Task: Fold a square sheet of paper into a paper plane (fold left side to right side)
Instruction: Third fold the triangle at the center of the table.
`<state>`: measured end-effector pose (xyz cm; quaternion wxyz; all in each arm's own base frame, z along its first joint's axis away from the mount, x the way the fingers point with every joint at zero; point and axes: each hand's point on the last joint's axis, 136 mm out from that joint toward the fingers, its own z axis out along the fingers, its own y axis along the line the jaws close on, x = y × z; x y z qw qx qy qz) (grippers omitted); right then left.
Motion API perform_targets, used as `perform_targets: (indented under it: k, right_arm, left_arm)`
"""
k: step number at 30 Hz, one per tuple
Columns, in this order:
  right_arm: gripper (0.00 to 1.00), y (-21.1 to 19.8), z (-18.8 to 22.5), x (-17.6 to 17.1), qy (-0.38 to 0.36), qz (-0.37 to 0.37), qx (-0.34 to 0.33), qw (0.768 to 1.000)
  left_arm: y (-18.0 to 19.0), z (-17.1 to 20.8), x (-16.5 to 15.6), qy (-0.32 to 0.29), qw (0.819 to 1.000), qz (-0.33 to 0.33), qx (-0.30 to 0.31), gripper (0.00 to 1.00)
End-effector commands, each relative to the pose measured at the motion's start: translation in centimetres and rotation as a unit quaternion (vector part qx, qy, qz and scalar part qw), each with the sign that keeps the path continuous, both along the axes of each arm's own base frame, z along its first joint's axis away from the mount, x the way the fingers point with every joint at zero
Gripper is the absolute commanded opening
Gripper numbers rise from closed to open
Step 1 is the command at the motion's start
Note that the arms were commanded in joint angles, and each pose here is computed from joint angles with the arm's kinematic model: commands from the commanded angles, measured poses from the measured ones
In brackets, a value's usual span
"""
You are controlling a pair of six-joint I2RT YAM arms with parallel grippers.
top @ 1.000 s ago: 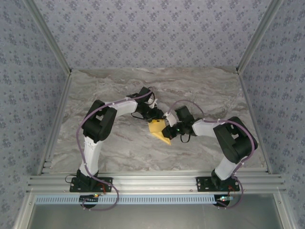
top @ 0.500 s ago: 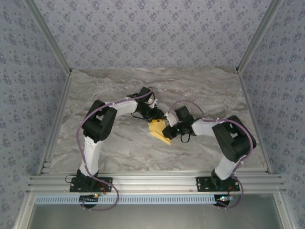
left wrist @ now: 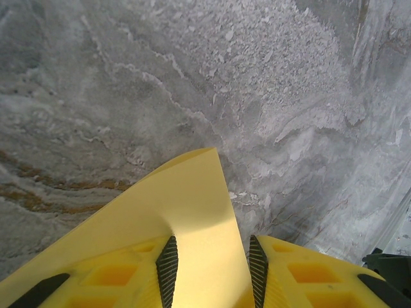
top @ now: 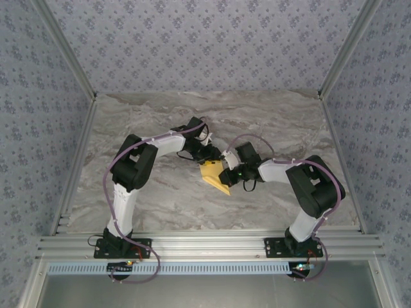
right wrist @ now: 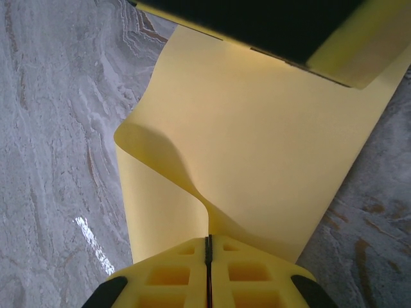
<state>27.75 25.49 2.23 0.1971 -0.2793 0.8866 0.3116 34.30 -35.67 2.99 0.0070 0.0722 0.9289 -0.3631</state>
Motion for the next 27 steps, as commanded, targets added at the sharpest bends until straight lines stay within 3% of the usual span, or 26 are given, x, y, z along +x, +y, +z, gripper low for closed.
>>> perform_targets:
  k: [1,27]
  right_arm:
    - [0.09,-0.2,0.9,0.9,-0.006,-0.014,0.0,1.0]
    - [0.09,-0.2,1.8,0.9,-0.01,-0.013,0.005,1.0]
  left_arm:
    - [0.4,-2.3,-1.1,0.025,0.999,-0.008,0.026,0.38]
    - [0.4,-2.3,-1.1,0.025,0.999,-0.008,0.027,0.38]
